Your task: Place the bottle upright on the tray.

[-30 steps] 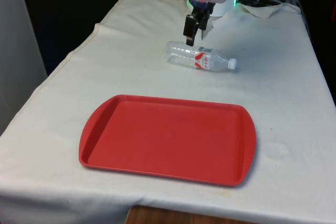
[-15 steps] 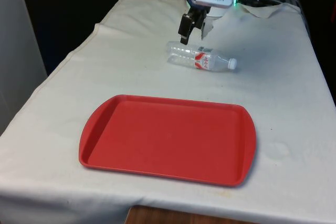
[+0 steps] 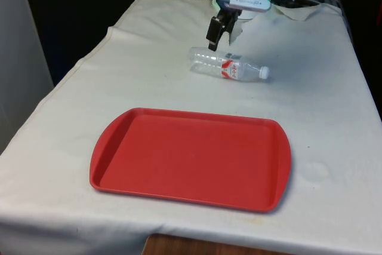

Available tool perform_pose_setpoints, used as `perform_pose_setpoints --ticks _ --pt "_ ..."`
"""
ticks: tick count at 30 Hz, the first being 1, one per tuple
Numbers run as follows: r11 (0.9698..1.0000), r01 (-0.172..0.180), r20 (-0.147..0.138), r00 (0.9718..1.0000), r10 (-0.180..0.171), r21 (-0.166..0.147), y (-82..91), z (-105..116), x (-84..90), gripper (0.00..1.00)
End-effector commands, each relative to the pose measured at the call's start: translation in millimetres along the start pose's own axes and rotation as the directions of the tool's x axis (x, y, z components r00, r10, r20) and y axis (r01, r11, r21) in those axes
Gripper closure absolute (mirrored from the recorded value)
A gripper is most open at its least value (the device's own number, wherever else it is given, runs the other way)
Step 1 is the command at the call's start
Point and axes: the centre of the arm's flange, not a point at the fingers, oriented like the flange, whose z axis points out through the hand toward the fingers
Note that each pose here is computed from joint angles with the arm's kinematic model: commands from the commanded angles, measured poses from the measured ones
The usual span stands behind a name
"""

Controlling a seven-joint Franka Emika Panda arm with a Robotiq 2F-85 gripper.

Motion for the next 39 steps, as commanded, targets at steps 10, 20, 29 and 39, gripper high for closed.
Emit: perform_pose_setpoints --ticks 10,20,29,39 --pt "1.0 -0.004 0.058 0.9983 0.004 0.007 -4.9 3 16.9 0.0" --pt "0.9999 -0.012 0.121 0.9926 0.012 0.004 -4.5 5 30.8 0.0" --pt "0.9998 -0.021 0.16 0.9868 0.022 -0.006 -0.1 9 36.5 0.0" --pt "0.9993 -0.034 0.221 0.9745 0.037 -0.014 2.6 14 45.9 0.0"
